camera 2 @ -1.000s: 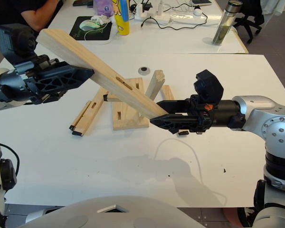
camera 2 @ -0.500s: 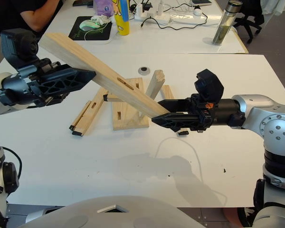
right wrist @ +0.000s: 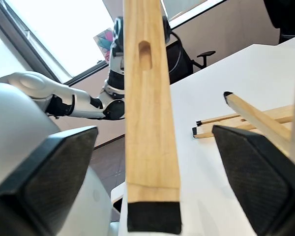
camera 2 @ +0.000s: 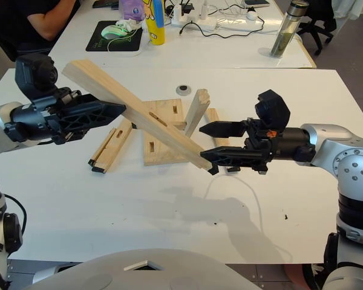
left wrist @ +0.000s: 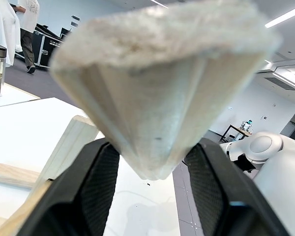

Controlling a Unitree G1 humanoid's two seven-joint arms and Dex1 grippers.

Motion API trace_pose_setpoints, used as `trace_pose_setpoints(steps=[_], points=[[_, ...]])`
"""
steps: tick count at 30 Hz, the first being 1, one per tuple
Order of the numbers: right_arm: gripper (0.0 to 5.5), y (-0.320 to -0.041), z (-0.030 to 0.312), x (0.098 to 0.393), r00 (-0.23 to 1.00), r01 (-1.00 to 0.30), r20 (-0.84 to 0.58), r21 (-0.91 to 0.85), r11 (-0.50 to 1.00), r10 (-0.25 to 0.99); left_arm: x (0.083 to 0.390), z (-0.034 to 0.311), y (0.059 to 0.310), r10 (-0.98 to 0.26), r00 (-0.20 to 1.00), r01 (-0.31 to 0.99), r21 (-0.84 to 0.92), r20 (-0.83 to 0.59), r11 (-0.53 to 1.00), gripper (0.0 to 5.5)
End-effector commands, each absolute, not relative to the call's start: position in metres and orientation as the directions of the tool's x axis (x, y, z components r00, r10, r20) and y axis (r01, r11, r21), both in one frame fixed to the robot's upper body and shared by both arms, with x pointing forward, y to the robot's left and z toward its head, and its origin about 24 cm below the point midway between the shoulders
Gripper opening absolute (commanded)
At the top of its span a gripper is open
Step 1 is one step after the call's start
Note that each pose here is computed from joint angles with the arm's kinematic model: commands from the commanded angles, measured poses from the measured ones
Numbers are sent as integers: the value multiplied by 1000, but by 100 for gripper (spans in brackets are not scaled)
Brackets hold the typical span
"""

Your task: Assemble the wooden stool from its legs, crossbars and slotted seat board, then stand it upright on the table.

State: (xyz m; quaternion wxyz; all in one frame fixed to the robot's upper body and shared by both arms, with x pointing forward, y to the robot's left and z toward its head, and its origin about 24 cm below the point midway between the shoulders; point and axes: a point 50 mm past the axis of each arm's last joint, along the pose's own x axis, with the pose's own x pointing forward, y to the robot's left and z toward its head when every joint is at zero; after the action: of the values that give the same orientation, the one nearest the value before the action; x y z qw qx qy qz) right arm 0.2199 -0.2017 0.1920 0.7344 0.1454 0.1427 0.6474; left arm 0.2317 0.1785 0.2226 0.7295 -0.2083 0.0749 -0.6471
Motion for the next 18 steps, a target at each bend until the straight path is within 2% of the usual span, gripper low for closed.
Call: trace_pose_setpoints(steps=[1, 3, 5, 10, 15, 18], points=[[444, -234, 158, 231, 383, -824, -192, 371, 428, 904, 228, 227, 200, -967, 230, 913, -369, 110, 176, 207], [444, -239, 128, 232, 446, -777, -307, 332, 534, 840, 225, 228, 206, -965, 244, 911, -365, 93, 195, 207], [444, -231, 101, 232, 471, -765, -387, 268, 586, 792, 222, 228, 211, -965, 252, 906, -369, 78, 207, 207], [444, -190, 76, 232, 546, -773, -334, 154, 616, 768, 216, 218, 226, -961, 274, 879, -397, -32, 264, 207], [444, -169, 56, 225, 558, -772, -362, 103, 627, 747, 223, 209, 243, -939, 319, 854, -389, -132, 345, 207], [444, -159, 41, 223, 560, -758, -408, 99, 645, 721, 236, 205, 251, -928, 366, 835, -416, -68, 360, 207]])
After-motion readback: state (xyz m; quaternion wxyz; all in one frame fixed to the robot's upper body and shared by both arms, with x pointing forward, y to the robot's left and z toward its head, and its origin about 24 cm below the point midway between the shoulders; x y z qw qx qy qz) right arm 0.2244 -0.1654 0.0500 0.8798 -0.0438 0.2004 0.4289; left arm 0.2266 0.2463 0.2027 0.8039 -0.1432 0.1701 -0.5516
